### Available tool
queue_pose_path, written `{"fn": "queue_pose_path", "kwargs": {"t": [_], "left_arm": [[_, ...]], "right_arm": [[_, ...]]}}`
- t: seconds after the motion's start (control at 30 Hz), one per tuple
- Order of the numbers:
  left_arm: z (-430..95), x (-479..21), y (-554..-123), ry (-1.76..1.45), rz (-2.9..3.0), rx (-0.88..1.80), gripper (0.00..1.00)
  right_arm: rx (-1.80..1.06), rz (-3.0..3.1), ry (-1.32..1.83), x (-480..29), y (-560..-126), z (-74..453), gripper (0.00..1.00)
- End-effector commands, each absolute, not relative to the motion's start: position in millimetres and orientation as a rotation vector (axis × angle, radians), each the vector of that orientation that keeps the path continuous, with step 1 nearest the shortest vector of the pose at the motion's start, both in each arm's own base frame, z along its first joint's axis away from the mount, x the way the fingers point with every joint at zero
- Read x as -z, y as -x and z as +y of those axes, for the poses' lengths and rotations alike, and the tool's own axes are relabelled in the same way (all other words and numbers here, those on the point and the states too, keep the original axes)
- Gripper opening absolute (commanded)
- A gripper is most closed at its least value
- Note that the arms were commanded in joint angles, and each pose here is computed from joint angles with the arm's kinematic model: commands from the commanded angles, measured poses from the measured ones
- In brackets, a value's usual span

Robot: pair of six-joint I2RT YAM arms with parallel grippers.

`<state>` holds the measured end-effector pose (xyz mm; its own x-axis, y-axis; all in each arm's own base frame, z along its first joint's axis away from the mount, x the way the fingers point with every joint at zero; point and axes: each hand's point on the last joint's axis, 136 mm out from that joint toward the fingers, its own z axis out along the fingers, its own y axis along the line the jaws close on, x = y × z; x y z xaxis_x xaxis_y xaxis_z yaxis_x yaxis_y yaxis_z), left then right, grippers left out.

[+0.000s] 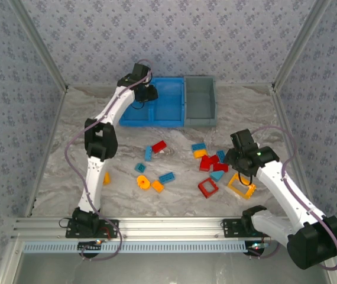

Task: Sort the legos into containers by color

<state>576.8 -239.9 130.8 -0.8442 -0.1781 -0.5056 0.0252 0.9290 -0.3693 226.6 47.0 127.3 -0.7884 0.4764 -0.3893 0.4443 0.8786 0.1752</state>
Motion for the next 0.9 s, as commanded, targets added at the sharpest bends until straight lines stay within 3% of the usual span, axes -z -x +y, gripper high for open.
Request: {"fn": "queue_pose_path", "kwargs": {"t": [0.0,0.13,0.37,0.6,0.87], "left_arm": [[-250.8,-188.2,-566.0,0.082,2.441,0.567,0.50],[-243.6,-219.7,-555.0,0.096,2.386,0.553,0.58],[-235.4,-274.4,-511.3,0.069,2.295,0.571,0.59],[-220.5,-279.2,-400.5,0.003,2.300,0.625,0.58],[-245.1,-228.7,-257.8,-0.267,2.390,0.728,0.58]], "right_arm": [[-0.066,2.625,-0.714,-124.0,-219.9,40.6,0.62],[-0.063,2.635,-0.711,-123.7,-218.0,40.2,0.62],[-0.072,2.653,-0.695,-125.6,-213.3,41.4,0.60],[-0.107,2.674,-0.617,-127.1,-213.0,49.3,0.59],[-0.160,2.691,-0.418,-133.9,-243.1,71.7,0.60]]}}
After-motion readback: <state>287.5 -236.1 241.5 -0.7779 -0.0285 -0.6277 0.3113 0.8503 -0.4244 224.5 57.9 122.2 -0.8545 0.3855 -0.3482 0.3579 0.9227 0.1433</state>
